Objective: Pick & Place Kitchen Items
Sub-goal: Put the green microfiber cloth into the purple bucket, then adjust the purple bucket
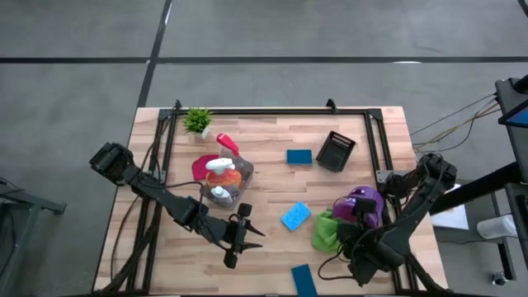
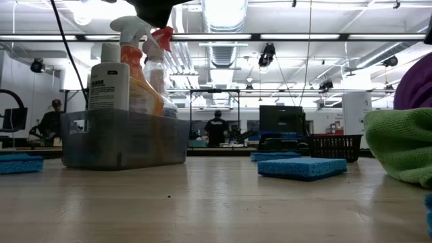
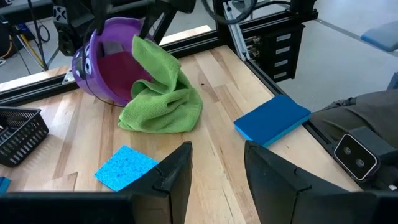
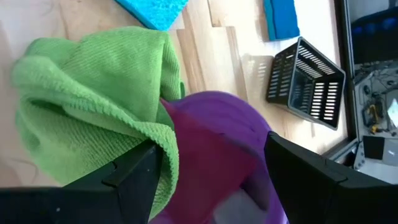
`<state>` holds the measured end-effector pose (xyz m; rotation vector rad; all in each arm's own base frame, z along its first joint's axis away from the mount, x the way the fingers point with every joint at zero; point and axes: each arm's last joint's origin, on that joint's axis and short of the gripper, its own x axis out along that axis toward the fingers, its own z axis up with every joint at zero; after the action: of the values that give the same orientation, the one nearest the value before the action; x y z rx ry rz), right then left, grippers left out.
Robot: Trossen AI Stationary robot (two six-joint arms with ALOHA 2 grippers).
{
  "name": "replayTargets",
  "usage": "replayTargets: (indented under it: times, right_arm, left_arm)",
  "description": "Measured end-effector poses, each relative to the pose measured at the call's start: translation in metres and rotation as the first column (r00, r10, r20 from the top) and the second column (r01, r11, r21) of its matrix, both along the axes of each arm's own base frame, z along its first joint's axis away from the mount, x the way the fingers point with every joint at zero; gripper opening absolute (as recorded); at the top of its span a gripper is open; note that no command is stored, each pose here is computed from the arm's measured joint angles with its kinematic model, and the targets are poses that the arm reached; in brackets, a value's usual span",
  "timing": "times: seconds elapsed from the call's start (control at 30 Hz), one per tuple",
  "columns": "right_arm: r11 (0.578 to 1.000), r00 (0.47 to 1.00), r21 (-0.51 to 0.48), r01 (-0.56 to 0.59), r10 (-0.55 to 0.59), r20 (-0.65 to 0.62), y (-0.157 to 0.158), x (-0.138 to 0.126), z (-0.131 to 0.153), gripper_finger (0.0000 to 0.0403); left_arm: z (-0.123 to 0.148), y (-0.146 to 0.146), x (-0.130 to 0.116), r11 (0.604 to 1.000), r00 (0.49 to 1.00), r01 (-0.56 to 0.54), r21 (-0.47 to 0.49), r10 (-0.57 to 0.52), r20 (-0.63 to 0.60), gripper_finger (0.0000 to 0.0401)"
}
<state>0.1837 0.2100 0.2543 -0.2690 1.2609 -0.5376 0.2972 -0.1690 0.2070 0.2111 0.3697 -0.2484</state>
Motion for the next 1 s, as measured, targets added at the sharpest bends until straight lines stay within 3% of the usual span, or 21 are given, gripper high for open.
replayTargets:
  times: [0.3,0.6,0.73,0.93,1.0]
  right_arm:
    - [1.0,0.999,-0.002,0.018,-0.018,-0.052,-0.004,0.007,-0.005,0.0277]
    - [0.987,0.998,0.149,-0.055,0.056,0.0,0.011,0.004,0.007,0.0268]
    - [0.976,0.995,0.191,-0.1,0.094,0.042,0.018,0.004,0.01,0.0206]
    - [0.963,0.985,0.215,-0.165,0.15,0.085,0.027,0.002,0.01,0.004]
    - [0.946,0.98,0.259,-0.193,0.173,0.098,0.033,0.003,0.008,0.0032]
  left_arm:
    - [0.0,0.0,0.0,1.0,1.0,0.001,0.0,-0.001,-0.001,0.0147]
    - [0.0,-0.001,0.0,1.0,1.0,0.002,0.0,-0.002,-0.001,0.0147]
    - [0.0,-0.001,-0.001,1.0,1.0,0.002,0.0,-0.002,-0.001,0.0147]
    - [0.0,-0.001,-0.001,1.0,1.0,0.002,-0.002,-0.002,-0.002,0.0147]
    - [0.0,-0.001,-0.001,1.0,1.0,0.002,-0.002,-0.002,-0.002,0.0147]
